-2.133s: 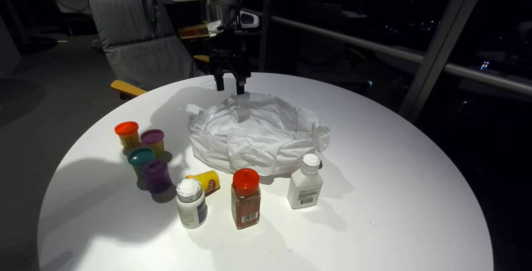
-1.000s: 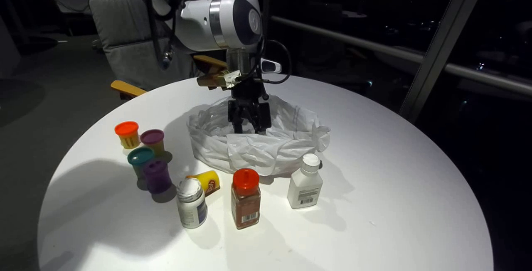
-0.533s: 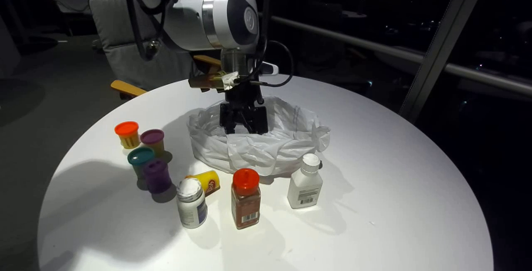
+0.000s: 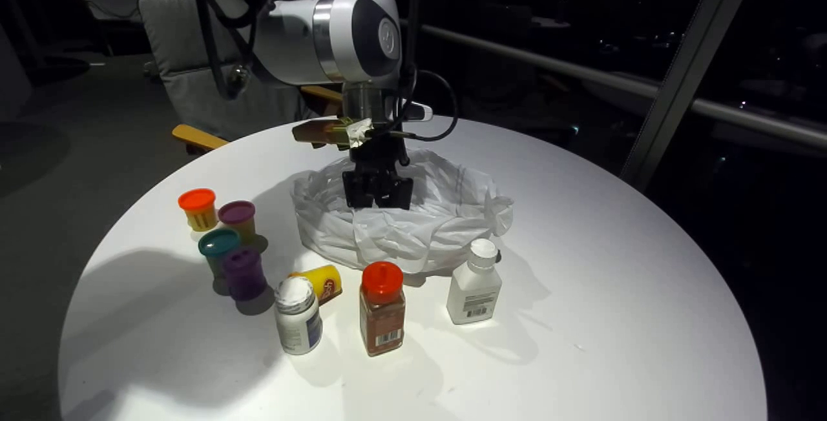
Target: Remove the contents in the plastic bag and put them on the table.
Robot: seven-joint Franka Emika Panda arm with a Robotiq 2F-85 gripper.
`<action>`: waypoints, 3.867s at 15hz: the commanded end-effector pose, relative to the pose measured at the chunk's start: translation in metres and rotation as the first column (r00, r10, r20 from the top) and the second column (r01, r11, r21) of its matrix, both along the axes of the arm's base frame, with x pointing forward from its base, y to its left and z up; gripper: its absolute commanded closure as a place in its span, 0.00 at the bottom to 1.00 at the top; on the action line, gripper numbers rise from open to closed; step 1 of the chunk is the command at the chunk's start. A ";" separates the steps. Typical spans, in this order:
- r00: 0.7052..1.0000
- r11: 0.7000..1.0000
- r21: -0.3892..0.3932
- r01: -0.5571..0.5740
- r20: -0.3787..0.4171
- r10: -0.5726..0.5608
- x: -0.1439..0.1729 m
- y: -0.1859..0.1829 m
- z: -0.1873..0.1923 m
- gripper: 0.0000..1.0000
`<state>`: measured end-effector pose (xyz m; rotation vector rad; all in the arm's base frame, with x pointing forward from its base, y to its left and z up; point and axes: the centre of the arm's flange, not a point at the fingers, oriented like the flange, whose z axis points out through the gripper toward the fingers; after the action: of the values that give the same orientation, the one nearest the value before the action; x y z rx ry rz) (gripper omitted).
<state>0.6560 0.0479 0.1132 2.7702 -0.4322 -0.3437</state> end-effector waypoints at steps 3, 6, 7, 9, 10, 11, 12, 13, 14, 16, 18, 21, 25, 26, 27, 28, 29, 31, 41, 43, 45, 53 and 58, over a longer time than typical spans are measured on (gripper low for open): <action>0.998 0.999 0.014 0.047 0.038 -0.048 -0.026 -0.001 0.027 0.75; 0.993 0.995 -0.005 0.099 0.060 -0.098 -0.035 0.004 0.046 0.75; 0.992 0.994 -0.004 0.112 0.066 -0.112 -0.035 0.007 0.051 0.75; 0.985 0.989 0.014 0.146 0.086 -0.147 -0.033 0.012 0.065 0.75; 0.981 0.986 0.029 0.167 0.100 -0.169 -0.030 0.015 0.072 0.75; 0.972 0.980 0.051 0.194 0.121 -0.199 -0.026 0.018 0.081 0.75; 0.965 0.974 0.073 0.215 0.134 -0.223 -0.025 0.022 0.089 0.75; 0.959 0.967 0.103 0.231 0.145 -0.245 -0.022 0.027 0.097 0.75; 0.954 0.962 0.131 0.240 0.149 -0.259 -0.020 0.034 0.106 0.75; 0.955 0.958 0.172 0.228 0.153 -0.255 -0.024 0.054 0.118 0.75; 0.962 0.961 0.194 0.196 0.154 -0.227 -0.032 0.080 0.123 0.75; 0.963 0.957 0.250 0.145 0.185 -0.194 -0.040 0.137 0.116 0.75; 0.945 0.942 0.319 0.099 0.266 -0.189 -0.050 0.215 0.097 0.75; 0.932 0.940 0.326 0.098 0.300 -0.201 -0.049 0.230 0.089 0.75; 0.920 0.936 0.339 0.092 0.330 -0.210 -0.049 0.242 0.083 0.75; 0.902 0.929 0.358 0.098 0.362 -0.234 -0.048 0.251 0.077 0.75; 0.879 0.921 0.376 0.101 0.400 -0.260 -0.040 0.259 0.066 0.75; 0.853 0.916 0.386 0.107 0.438 -0.284 -0.036 0.267 0.052 0.75; 0.814 0.925 0.265 0.271 0.450 -0.367 -0.035 0.218 0.088 0.00; 0.856 0.941 0.184 0.284 0.393 -0.335 -0.047 0.197 0.125 0.00; 0.893 0.950 0.096 0.296 0.325 -0.311 -0.062 0.174 0.154 0.00; 0.924 0.955 -0.050 0.291 0.272 -0.267 -0.179 0.089 0.224 0.00; 0.931 0.960 -0.066 0.273 0.270 -0.246 -0.169 0.089 0.217 0.00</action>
<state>0.4865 0.1372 0.3305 2.6668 -0.8619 -0.0126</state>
